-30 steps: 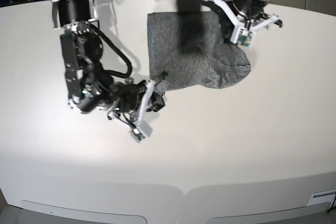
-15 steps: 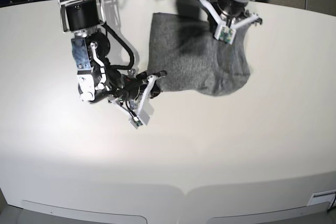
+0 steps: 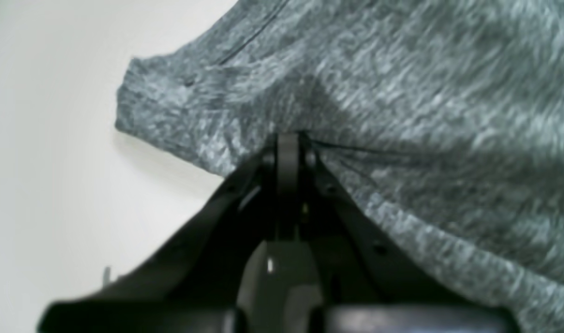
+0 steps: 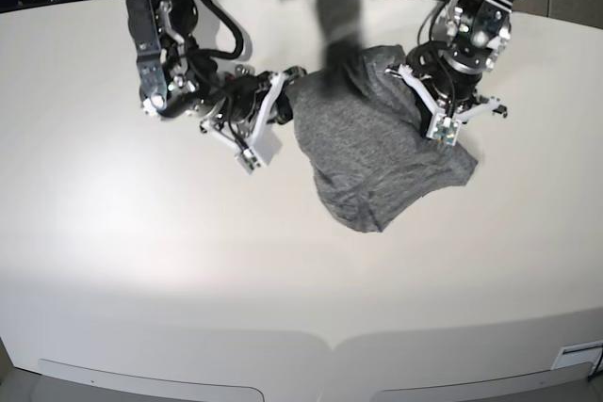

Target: Fold the T-shirt properly

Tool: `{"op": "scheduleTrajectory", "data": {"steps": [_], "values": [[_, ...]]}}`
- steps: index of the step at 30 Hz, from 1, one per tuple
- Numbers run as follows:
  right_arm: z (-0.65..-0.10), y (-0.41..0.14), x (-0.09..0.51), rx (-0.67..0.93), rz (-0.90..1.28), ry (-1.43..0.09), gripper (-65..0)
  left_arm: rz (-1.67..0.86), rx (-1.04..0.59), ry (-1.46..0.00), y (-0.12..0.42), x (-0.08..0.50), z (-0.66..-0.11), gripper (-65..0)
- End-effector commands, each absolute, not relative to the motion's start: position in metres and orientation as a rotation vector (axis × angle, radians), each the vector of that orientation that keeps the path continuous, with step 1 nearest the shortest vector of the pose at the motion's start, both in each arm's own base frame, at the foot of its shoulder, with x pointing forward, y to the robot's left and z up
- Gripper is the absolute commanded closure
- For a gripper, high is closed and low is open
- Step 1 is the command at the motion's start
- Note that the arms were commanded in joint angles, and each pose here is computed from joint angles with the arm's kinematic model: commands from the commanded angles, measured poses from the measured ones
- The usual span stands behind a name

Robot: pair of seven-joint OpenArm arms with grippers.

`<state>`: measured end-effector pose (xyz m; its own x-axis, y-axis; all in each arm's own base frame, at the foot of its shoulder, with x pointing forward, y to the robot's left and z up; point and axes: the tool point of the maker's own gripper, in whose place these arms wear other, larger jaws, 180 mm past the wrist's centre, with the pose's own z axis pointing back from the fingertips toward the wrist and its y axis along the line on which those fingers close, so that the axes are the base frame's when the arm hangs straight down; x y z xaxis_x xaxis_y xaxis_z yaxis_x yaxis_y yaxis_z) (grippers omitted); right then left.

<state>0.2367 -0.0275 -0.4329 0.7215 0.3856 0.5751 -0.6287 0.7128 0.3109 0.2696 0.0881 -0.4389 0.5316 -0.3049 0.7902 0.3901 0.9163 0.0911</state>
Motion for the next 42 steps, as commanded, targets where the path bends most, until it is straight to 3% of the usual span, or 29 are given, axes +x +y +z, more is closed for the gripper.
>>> {"op": "scheduleTrajectory", "data": {"steps": [1, 6, 11, 21, 33, 42], "values": [[-0.43, -0.025, 0.232, 0.525, 0.602, -0.5, 0.0, -0.432, -0.126, -0.971, 0.081, 0.281, -0.426, 0.0], [-0.423, -0.013, 0.211, 0.574, 0.592, -0.501, 0.0, -0.404, -0.178, -1.024, 0.075, 0.306, -0.407, 0.0], [-0.41, -0.016, 0.212, 0.561, 0.594, -0.542, 0.0, -0.436, -0.124, -1.024, 0.084, 0.318, -0.402, 0.0], [-0.352, -0.085, 0.255, 0.383, 0.478, -0.746, 0.0, -0.394, -0.07, -1.014, 0.105, 0.31, -0.369, 0.0], [-0.352, -0.174, 0.197, 0.232, 0.248, -0.683, 0.0, -0.202, -0.157, -0.92, 0.135, 0.219, -0.359, 0.0], [-0.367, -0.199, 0.106, 0.269, 0.103, -0.502, 0.0, -0.163, -0.1, -0.725, 0.182, 0.125, -0.386, 0.0]]}}
